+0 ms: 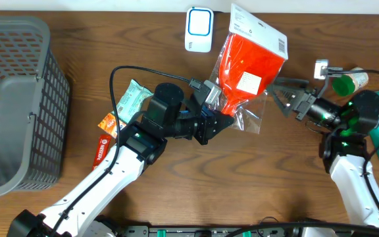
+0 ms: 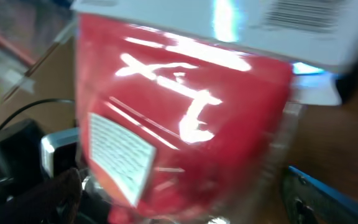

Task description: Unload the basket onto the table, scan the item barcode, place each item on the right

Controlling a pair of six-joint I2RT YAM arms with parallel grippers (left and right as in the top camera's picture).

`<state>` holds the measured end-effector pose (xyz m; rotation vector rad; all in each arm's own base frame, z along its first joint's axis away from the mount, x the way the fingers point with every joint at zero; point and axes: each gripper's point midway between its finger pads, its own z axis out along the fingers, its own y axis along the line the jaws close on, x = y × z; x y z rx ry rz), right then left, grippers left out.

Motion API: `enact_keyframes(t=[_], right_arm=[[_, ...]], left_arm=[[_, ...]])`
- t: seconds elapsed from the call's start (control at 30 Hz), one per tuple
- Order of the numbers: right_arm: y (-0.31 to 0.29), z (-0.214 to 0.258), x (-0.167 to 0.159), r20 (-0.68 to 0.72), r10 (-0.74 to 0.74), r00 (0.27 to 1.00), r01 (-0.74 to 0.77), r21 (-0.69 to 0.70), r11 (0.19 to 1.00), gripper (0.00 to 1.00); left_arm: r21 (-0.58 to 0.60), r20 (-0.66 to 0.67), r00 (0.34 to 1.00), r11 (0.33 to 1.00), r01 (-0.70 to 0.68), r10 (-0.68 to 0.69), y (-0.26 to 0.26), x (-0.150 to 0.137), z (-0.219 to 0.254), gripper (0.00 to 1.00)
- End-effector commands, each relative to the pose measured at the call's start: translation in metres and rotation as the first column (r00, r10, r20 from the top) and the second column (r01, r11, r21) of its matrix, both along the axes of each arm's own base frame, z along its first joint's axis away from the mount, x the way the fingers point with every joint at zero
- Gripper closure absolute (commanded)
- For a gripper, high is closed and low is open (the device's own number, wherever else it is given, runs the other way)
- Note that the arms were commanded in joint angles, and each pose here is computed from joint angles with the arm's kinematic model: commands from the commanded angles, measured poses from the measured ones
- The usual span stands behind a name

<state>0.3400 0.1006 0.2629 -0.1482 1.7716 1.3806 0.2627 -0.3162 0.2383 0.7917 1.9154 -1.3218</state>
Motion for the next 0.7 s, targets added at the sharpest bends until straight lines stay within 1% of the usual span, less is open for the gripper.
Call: enact_keyframes(t=[0.0, 0.03, 0.17, 0.23, 0.33, 0.43, 0.53, 0.67], right_arm=[[0.010, 0.003, 0.001, -0.015, 0.007, 1.000, -0.007, 0.019, 1.000, 0.01], [0.011, 0.002, 0.002, -0.016, 0.003, 1.000, -0.002, 0.019, 1.000, 0.01], [0.015, -0.001, 0.003, -0.028, 0.010, 1.000, -0.009, 0.020, 1.000, 0.23], [0.017, -0.004, 0.004, -0.034, 0.016, 0.999, -0.016, 0.021, 1.000, 0.28], [0.021, -0.004, 0.004, -0.020, 0.033, 0.999, -0.033, 0.019, 0.999, 0.27], [0.029, 0.002, 0.002, 0.039, 0.070, 0.997, -0.071, 0.010, 0.997, 0.26], [0.035, 0.004, 0.002, 0.081, 0.087, 0.993, -0.088, 0.004, 0.996, 0.26], [0.037, -0.001, 0.006, 0.085, 0.094, 0.992, -0.095, 0.003, 0.996, 0.26]], left_arm=[[-0.015, 0.009, 1.000, 1.000, 0.023, -0.023, -0.002, -0.004, 0.004, 0.93], [-0.015, 0.009, 1.000, 1.000, 0.023, -0.023, -0.002, -0.004, 0.004, 0.93], [-0.016, 0.005, 1.000, 1.000, 0.022, -0.022, -0.002, -0.004, 0.004, 0.92], [-0.016, 0.006, 1.000, 1.000, 0.022, -0.022, -0.002, -0.004, 0.004, 0.93], [-0.020, -0.012, 1.000, 1.000, 0.017, -0.017, -0.002, -0.004, 0.005, 0.93], [-0.030, -0.036, 0.999, 1.000, 0.009, -0.010, -0.003, -0.004, 0.006, 0.93], [-0.052, -0.098, 0.995, 0.999, -0.010, 0.005, -0.003, -0.003, 0.009, 0.93], [-0.124, -0.135, 0.989, 0.991, 0.048, -0.064, -0.008, -0.013, 0.025, 0.93]])
